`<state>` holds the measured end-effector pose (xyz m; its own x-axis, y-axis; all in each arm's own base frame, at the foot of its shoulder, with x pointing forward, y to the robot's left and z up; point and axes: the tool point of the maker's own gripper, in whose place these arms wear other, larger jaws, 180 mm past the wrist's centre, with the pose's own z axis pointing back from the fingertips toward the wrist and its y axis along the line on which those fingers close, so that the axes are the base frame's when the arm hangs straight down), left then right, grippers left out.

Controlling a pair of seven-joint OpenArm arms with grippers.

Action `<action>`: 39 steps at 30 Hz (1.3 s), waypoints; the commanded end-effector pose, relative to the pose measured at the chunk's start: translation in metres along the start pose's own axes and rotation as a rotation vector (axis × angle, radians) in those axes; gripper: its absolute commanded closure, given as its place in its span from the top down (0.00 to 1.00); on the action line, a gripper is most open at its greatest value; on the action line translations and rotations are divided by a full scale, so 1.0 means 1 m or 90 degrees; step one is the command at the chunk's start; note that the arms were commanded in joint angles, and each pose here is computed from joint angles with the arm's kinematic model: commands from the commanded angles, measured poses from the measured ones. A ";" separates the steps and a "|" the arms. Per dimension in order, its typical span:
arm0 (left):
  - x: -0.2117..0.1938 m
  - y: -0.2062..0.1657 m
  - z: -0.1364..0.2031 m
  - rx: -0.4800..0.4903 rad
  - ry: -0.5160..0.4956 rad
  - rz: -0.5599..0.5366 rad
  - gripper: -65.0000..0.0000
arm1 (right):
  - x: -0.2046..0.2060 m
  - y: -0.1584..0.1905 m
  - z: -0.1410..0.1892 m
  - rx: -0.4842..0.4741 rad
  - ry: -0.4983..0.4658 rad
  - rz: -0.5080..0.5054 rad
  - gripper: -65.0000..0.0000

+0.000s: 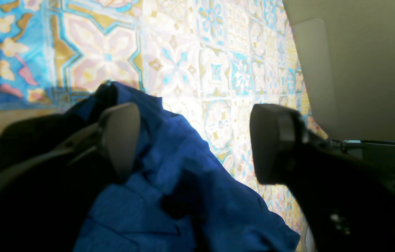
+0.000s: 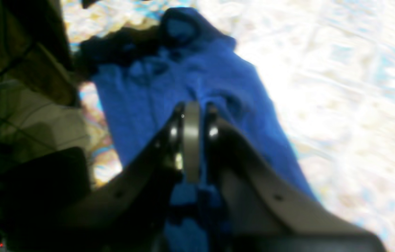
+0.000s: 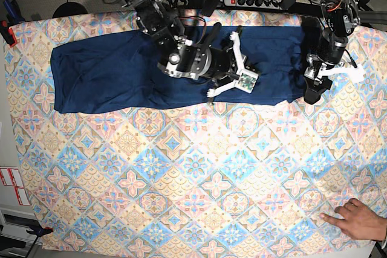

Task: Fold the T-shirt properly
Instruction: 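Carry the sleeve with the right gripper across the shirt toward the left gripper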

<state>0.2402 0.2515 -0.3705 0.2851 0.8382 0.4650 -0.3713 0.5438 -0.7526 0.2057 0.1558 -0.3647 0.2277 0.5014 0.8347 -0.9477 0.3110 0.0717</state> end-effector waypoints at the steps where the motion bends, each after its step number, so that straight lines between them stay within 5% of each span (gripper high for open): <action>1: 0.008 -0.007 0.002 -0.017 -0.012 -0.010 0.74 | 0.021 0.005 -0.003 0.013 -0.041 0.009 0.01; 20: 0.003 -0.001 0.006 -0.006 -0.004 -0.008 0.74 | 0.036 0.034 -0.041 0.103 -0.002 0.112 0.01; 27: 0.003 -0.001 0.006 -0.006 -0.004 -0.008 0.74 | 0.029 0.044 -0.057 0.149 0.050 0.207 0.01; 39: 0.003 -0.001 0.006 -0.007 -0.004 -0.007 0.74 | 0.024 0.019 -0.061 0.131 0.074 0.208 0.02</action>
<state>0.2311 0.2504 -0.3766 0.2980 0.8391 0.4550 -0.3891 0.5421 -0.7448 0.2021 0.2108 -0.3945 -0.0696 0.6837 0.7265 -0.9976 -0.0428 -0.0552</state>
